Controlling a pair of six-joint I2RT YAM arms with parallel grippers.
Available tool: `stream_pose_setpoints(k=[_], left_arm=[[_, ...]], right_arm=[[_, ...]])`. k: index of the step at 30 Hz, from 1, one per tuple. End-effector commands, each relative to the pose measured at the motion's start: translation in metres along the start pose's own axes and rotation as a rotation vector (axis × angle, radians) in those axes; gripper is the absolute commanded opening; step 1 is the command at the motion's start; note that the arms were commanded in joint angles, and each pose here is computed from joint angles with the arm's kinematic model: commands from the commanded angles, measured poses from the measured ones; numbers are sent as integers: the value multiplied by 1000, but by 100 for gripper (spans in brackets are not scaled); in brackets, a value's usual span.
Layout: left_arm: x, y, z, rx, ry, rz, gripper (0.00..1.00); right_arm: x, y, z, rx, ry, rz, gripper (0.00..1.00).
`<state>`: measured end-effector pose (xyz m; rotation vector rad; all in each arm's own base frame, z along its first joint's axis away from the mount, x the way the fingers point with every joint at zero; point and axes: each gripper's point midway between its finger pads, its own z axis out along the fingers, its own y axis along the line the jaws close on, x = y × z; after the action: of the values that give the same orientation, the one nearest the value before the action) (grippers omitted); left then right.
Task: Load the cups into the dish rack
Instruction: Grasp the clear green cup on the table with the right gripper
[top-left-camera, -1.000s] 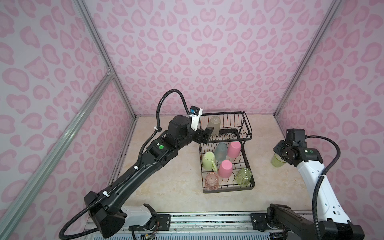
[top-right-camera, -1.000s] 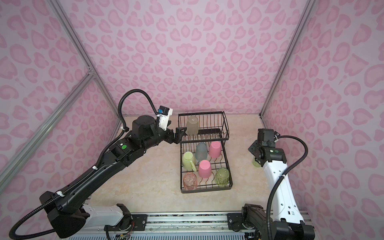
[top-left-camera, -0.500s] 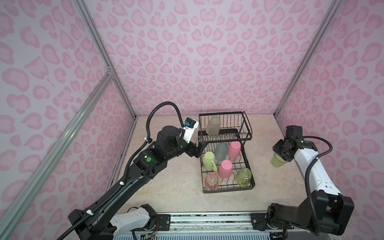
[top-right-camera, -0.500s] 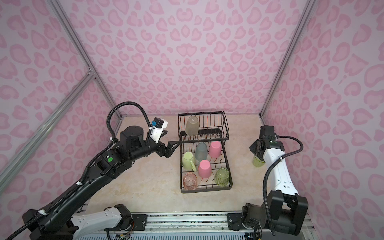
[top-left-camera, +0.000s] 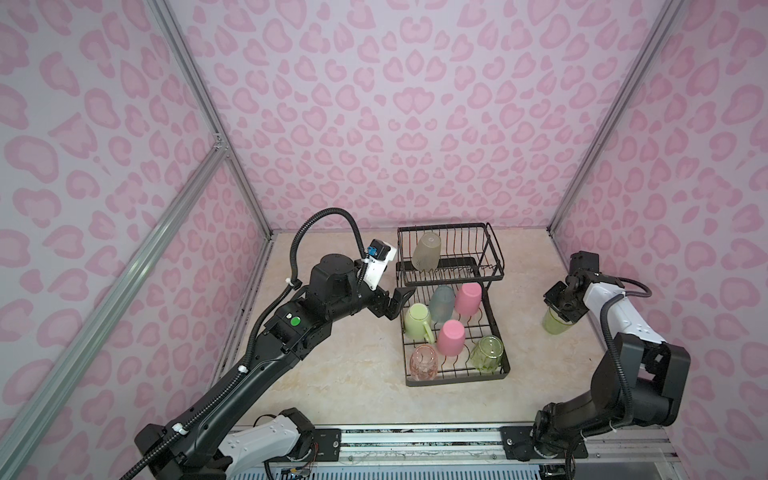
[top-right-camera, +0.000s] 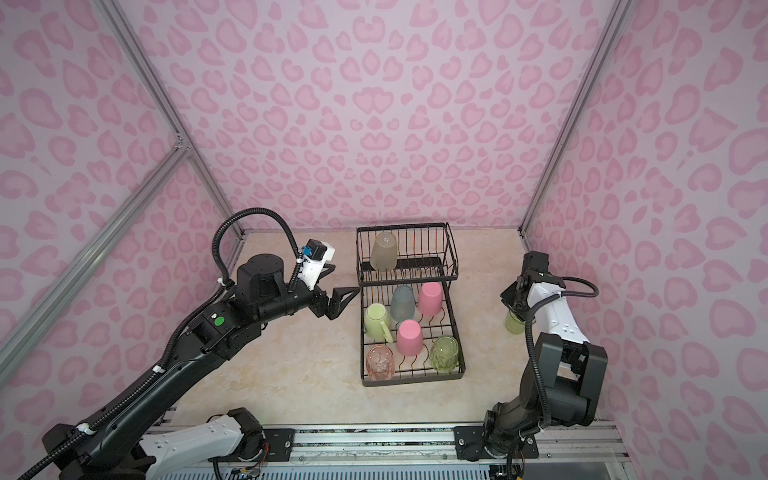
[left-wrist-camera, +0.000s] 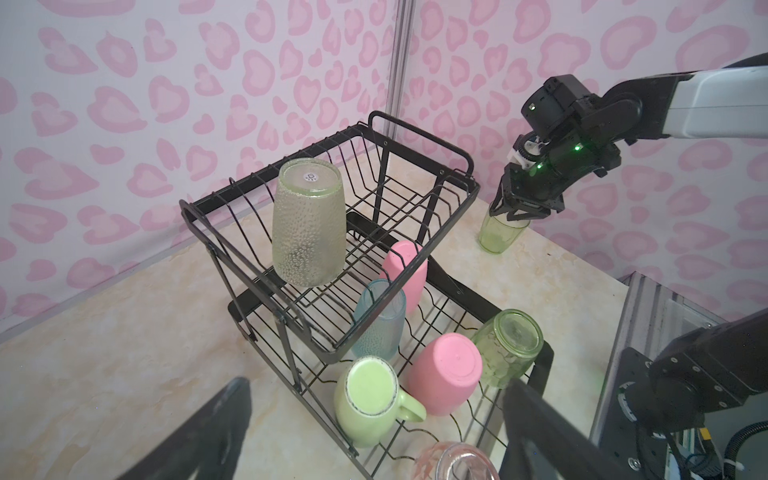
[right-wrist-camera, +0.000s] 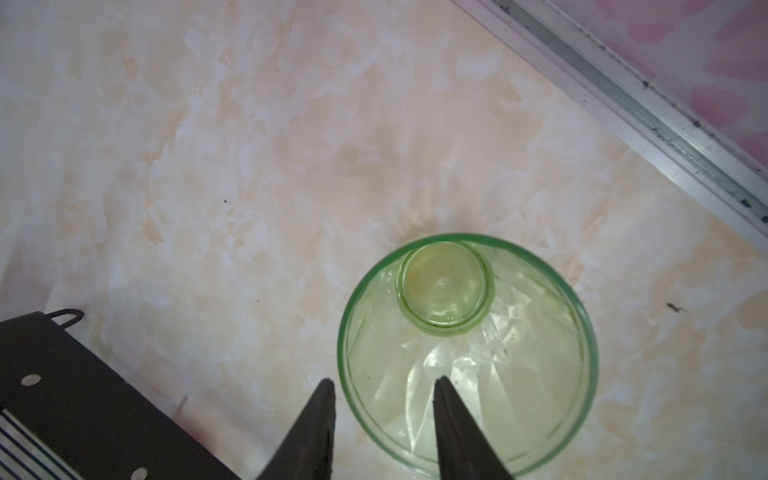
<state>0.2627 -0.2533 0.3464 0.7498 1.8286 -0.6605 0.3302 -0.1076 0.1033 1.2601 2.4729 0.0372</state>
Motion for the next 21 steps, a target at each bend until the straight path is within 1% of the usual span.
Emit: stream_pose_setpoints(k=[1, 6, 12, 15, 17, 21], left_arm=[[-6, -4, 3, 27, -27, -3, 96], [-4, -4, 6, 30, -19, -6, 96], [-3, -2, 9, 29, -14, -15, 96], [-4, -2, 11, 32, -11, -22, 96], [-4, -1, 13, 31, -8, -25, 96], [-4, -1, 15, 32, -3, -29, 96]], right_arm=[[-6, 5, 9, -21, -9, 3, 39], [-5, 6, 25, -10, 18, 0, 37], [-9, 8, 30, -19, 15, 5, 29], [-11, 7, 32, -13, 11, 4, 22], [-11, 7, 33, -13, 13, 3, 14], [-12, 7, 34, -10, 19, 4, 5]])
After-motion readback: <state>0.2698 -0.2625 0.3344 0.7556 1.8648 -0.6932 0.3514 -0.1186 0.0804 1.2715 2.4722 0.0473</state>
